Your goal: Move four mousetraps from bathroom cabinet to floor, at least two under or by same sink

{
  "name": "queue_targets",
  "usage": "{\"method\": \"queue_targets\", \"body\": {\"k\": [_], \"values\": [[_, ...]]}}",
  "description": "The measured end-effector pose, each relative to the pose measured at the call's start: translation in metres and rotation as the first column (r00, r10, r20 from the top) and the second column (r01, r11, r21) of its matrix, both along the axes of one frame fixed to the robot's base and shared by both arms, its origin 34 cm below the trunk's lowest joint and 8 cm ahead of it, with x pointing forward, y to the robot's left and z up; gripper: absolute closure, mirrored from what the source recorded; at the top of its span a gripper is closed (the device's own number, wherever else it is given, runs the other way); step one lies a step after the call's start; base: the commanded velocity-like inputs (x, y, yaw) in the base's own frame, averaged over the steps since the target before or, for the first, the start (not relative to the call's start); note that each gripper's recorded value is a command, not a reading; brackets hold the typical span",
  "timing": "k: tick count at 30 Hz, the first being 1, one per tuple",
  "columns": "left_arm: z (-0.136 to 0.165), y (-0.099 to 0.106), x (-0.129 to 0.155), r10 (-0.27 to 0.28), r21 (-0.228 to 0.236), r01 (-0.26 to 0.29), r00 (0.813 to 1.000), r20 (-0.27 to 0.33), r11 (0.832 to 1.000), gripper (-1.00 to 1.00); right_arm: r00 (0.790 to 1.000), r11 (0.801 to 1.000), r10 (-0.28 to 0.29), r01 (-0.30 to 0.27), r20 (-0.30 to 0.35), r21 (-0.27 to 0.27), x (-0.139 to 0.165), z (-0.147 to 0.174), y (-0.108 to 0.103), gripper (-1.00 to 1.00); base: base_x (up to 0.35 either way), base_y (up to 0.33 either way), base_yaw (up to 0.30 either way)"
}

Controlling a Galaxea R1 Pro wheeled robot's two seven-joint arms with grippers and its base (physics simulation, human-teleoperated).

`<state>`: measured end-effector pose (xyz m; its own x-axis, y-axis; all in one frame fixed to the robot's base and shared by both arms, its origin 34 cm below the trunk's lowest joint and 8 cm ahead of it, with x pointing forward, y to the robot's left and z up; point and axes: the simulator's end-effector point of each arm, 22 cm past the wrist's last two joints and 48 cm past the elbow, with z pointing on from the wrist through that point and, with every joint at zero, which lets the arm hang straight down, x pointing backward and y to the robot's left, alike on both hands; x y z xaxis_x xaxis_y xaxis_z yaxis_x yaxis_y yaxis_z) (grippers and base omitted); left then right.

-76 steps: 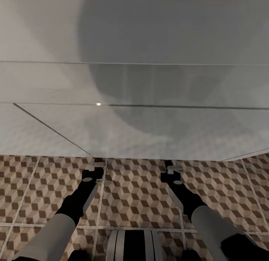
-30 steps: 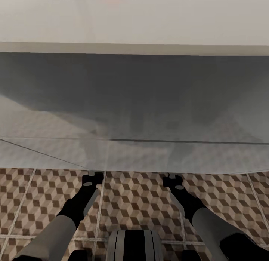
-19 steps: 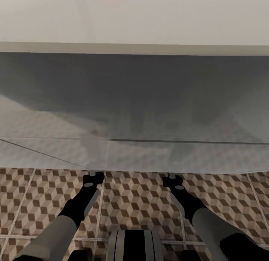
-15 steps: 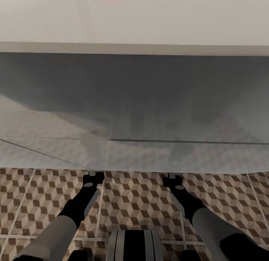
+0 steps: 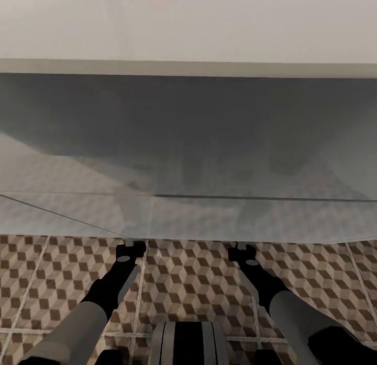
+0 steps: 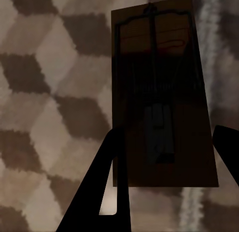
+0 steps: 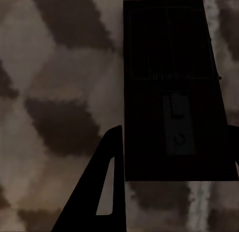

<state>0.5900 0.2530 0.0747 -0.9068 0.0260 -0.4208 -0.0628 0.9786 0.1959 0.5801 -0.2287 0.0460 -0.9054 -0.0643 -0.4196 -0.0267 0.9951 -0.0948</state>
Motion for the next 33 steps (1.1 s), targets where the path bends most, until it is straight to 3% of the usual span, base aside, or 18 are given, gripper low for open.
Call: {"method": "queue_targets", "body": {"k": [13,33], "values": [[0.000,0.008,0.005,-0.003,0.013,0.004,1.000,-0.003,1.000,1.00,1.000,1.000,-0.001,0.001,-0.003,-0.002,-0.002,-0.001,-0.001,1.00,0.000,0.000,0.000],[-0.009,0.025,0.010,-0.005,0.045,0.007,0.998,-0.058,0.999,1.00,0.999,1.000,-0.006,0.006,-0.035,-0.019,-0.008,-0.007,-0.009,1.00,0.000,0.000,0.000]]}}
